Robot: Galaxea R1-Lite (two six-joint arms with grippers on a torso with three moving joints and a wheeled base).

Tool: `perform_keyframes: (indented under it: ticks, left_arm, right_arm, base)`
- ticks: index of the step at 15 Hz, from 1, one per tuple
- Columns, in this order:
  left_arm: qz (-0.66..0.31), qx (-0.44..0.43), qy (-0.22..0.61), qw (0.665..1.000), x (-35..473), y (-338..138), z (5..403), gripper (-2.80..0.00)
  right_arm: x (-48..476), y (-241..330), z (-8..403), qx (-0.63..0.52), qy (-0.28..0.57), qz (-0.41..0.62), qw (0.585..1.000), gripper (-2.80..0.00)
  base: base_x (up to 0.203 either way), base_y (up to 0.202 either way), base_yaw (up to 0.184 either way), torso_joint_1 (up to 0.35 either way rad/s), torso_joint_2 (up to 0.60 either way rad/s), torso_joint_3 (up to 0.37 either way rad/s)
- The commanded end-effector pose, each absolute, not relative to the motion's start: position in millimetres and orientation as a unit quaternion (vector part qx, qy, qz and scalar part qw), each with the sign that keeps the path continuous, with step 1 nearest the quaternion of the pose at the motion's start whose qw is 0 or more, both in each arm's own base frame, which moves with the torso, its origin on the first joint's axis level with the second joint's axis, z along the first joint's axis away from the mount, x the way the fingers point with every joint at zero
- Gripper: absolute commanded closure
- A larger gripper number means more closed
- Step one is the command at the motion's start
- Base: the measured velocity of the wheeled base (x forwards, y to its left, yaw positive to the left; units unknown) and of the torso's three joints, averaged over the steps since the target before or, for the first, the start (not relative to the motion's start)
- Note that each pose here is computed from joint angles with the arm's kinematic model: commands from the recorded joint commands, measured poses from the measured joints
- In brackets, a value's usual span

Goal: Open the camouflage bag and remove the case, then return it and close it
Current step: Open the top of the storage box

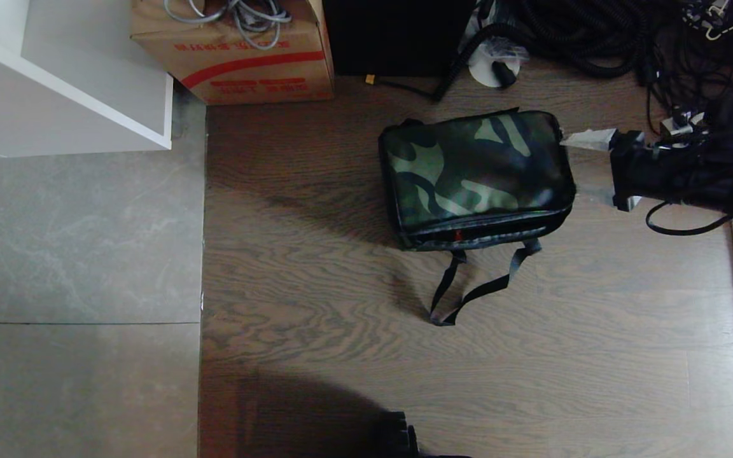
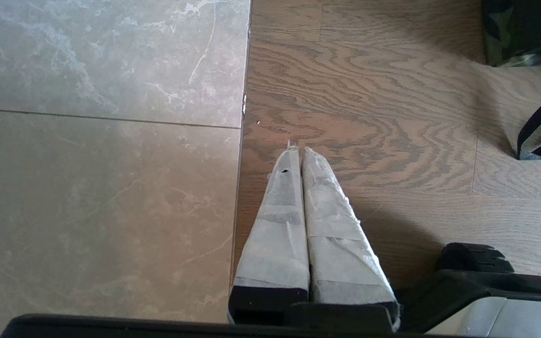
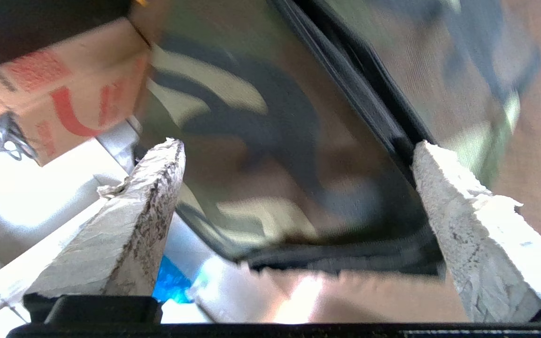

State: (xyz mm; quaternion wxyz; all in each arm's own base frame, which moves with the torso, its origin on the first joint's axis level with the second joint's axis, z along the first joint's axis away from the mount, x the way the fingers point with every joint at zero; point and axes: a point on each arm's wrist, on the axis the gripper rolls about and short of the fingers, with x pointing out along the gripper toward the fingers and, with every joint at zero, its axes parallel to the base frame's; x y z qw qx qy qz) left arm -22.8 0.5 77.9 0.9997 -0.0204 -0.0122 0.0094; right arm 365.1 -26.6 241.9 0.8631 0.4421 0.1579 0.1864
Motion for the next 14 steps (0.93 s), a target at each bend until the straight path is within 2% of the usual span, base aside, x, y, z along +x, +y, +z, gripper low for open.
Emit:
perform_keyframes:
  ticks: [1,9,14]
  left_arm:
    - [0.010,-0.021,-0.008,1.000,-22,1,75,0.00]
    - [0.010,-0.021,-0.008,1.000,-22,1,76,0.00]
    - [0.010,-0.021,-0.008,1.000,-22,1,75,0.00]
  right_arm:
    - [359,-20,233,0.447,0.180,0.186,0.856,-2.80]
    - [358,1,208,0.456,0.230,0.190,0.838,-2.80]
    - [366,11,206,0.458,0.219,0.205,0.837,-2.80]
  base:
    - [0.000,0.000,0.000,0.000,0.00,0.000]
    - [0.000,0.000,0.000,0.000,0.00,0.000]
    - [0.000,0.000,0.000,0.000,0.00,0.000]
